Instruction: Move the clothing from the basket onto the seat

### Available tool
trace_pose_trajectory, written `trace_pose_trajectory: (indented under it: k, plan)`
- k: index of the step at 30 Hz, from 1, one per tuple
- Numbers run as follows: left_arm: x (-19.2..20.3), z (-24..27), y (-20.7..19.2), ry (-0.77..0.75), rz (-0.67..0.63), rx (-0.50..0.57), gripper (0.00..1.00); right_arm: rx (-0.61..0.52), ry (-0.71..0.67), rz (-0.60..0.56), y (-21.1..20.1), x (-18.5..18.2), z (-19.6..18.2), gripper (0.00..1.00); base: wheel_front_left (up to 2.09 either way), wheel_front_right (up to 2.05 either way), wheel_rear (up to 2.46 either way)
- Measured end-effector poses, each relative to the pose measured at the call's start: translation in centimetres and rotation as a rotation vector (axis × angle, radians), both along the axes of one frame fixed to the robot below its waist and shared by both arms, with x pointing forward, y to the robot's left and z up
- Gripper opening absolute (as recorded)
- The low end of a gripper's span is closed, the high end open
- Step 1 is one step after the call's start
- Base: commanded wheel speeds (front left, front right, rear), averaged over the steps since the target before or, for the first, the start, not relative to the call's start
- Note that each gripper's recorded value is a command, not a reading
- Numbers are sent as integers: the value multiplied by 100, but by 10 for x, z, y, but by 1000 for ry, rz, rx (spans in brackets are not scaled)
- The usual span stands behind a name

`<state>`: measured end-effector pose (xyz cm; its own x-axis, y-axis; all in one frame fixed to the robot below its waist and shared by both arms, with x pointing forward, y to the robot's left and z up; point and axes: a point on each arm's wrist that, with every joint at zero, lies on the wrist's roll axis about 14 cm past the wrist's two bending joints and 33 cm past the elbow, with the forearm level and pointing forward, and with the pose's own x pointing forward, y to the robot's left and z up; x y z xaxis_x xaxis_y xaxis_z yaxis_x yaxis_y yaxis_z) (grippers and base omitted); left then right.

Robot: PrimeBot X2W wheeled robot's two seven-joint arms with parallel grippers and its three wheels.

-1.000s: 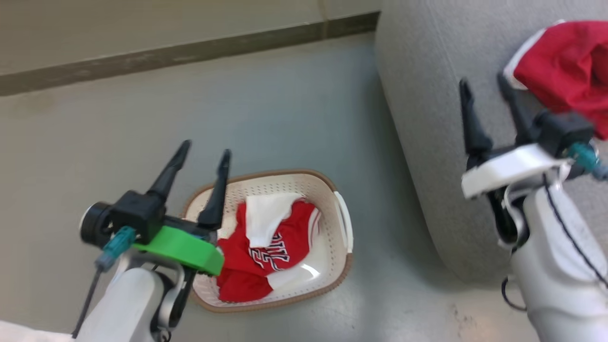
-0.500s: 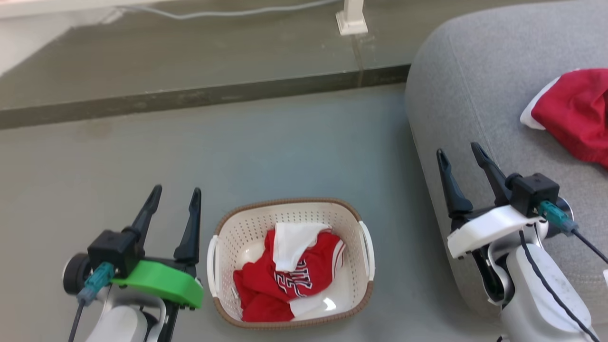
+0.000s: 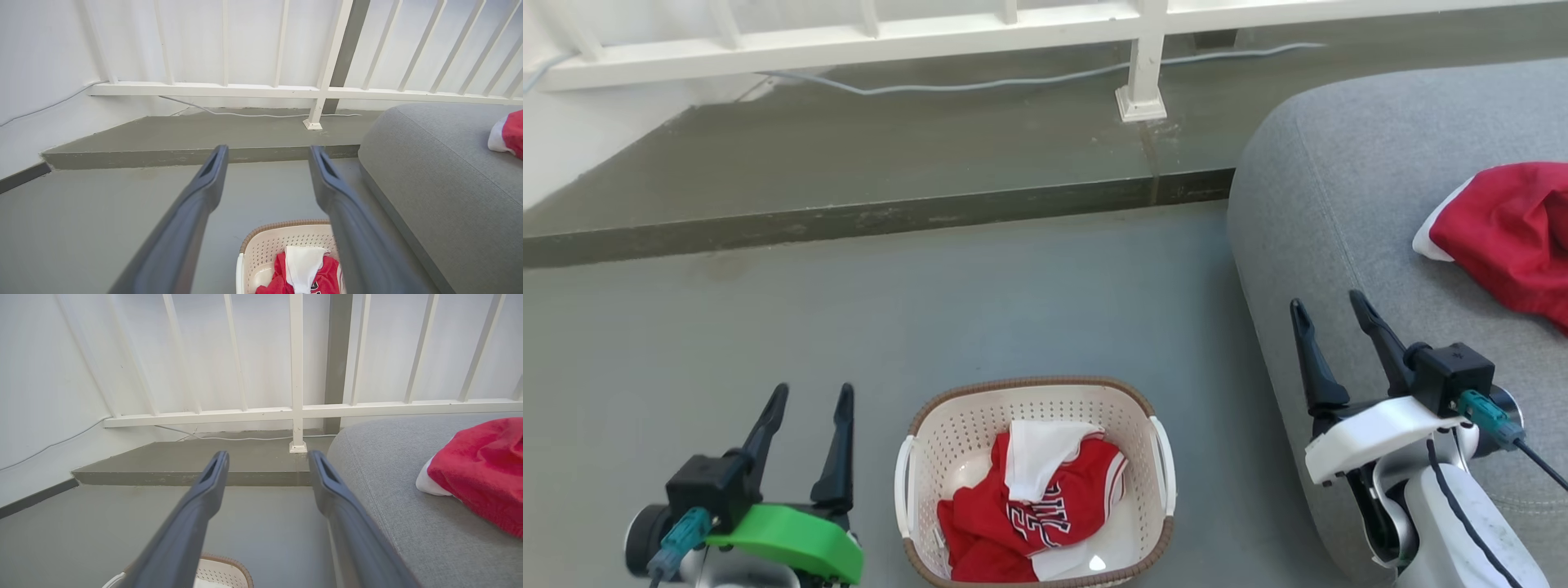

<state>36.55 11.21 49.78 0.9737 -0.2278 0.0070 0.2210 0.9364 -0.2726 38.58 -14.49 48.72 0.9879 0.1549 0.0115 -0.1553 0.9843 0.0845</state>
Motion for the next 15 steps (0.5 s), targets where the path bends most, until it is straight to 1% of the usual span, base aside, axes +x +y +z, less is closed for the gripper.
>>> trace_pose_trajectory:
  k: [9, 15]
  plan:
    - [-10, -6, 8, 22, 27, -2, 100, -6, -24, -12, -3, -5, 7, 100, 0, 0, 0]
    - [-14, -8, 9, 26, 34, -7, 100, -6, -12, -15, -4, -11, 5, 100, 0, 0, 0]
